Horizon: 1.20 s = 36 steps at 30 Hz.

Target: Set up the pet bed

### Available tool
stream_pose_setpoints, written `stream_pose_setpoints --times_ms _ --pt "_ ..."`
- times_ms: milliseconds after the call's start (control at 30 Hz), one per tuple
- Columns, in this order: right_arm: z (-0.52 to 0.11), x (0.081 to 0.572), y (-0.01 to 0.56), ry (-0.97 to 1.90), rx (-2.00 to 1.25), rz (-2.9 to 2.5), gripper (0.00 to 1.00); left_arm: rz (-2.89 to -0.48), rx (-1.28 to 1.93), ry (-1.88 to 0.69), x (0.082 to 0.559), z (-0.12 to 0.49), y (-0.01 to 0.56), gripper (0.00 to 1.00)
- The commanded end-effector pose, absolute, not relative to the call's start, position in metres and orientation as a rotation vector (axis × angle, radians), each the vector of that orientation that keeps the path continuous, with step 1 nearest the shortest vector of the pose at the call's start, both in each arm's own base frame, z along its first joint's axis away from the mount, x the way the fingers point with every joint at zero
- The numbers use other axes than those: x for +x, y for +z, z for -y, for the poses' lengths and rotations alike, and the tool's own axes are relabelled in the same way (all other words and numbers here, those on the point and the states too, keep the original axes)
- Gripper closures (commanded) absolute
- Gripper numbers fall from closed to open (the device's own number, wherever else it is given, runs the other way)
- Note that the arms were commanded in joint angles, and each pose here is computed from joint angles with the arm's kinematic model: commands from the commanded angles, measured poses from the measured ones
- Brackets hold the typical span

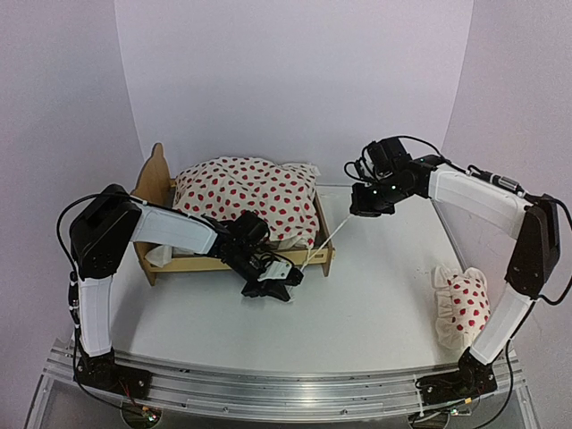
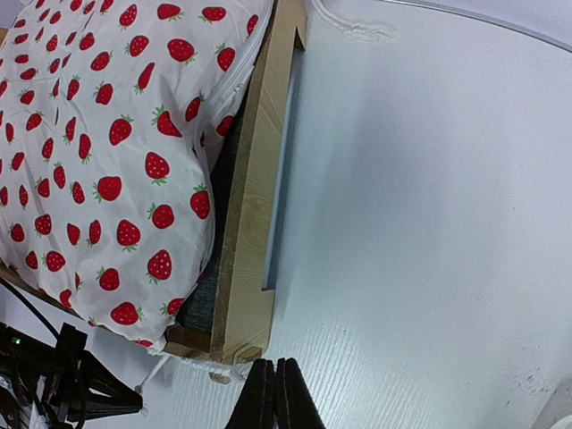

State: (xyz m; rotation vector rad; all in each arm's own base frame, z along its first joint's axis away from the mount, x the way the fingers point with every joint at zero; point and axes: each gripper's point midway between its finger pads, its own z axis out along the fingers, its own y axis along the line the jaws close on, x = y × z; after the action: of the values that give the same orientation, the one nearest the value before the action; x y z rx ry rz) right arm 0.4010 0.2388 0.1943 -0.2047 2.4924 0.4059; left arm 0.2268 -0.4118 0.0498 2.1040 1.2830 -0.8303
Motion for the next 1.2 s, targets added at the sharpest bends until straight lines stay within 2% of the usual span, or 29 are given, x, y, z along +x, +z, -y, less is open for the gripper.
stream_pose_setpoints --times_ms 0,100,267,433,733,967,1167 --pt "-0.209 0.441 0.248 0.341 -0.096 -2.315 1.00 -1.313 2.174 -0.892 0.201 0.392 0.043 1.00" --pt "-0.218 0.432 0.232 0.424 -0.087 -2.372 1.00 -1.301 2.154 -0.895 0.204 0.397 0.044 1.00" --pt "-0.244 0.381 0.179 0.707 -0.042 -2.580 1.00 -1.238 2.077 -0.903 0.214 0.423 0.056 1.00" --pt "-0.258 0.330 0.154 0.769 -0.060 -2.685 1.00 -1.186 2.016 -0.931 0.217 0.451 0.062 1.00" --pt "-0.223 0.281 0.111 0.702 0.168 -2.816 1.00 -1.104 1.967 -0.976 0.213 0.476 0.067 1.00" --pt "-0.214 0.287 0.120 0.656 0.200 -2.763 1.00 -1.054 1.975 -0.985 0.203 0.478 0.062 1.00" --pt "-0.217 0.330 0.167 0.621 0.079 -2.609 1.00 -0.997 2.030 -0.957 0.190 0.471 0.046 1.00"
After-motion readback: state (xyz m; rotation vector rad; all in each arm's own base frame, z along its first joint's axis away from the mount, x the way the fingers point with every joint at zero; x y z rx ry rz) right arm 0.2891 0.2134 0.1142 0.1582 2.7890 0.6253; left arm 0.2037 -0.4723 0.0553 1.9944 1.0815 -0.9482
